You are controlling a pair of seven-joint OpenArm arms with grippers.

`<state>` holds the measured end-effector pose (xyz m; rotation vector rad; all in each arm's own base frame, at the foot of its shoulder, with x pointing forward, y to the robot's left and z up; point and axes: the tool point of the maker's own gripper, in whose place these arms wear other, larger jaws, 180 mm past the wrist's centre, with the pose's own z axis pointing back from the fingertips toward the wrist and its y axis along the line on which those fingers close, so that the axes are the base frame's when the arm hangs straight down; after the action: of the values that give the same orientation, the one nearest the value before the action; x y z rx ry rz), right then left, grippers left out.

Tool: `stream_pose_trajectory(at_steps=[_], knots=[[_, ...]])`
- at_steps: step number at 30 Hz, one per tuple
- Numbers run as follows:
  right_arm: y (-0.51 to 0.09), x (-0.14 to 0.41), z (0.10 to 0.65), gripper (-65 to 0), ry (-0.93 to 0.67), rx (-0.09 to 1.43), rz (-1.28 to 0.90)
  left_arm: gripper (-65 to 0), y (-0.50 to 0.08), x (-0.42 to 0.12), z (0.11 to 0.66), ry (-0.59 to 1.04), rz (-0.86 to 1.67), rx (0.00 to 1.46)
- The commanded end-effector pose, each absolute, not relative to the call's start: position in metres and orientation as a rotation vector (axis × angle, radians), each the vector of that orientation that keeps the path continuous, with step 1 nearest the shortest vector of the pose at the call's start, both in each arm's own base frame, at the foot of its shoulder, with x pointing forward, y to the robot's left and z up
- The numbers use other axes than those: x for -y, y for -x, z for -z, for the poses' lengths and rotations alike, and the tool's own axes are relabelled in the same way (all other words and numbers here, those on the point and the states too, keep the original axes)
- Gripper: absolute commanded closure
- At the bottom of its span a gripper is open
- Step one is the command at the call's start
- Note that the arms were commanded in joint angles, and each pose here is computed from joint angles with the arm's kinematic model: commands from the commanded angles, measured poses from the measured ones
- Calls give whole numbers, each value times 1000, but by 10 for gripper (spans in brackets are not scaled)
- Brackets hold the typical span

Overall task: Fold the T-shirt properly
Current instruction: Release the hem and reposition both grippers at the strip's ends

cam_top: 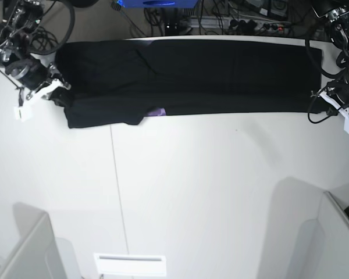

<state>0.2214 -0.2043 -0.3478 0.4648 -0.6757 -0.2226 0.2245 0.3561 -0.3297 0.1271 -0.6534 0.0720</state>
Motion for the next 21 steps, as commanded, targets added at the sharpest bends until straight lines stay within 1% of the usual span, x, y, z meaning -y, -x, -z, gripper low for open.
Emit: stream_pose_trajectory(at_steps=[1,7,12,21], knots=[[-225,208,338,0,-460,712,211,0,-227,-361,319,-151,-52,679],[-209,207,348,0,-454,668,220,0,-217,-355,314,-179,-10,669],[-191,207,357,0,-447,622,228,0,-206,-355,321,-181,-5,634],[-179,194,353,0,-454,613,210,0,-198,-355,328,-176,-13,611]])
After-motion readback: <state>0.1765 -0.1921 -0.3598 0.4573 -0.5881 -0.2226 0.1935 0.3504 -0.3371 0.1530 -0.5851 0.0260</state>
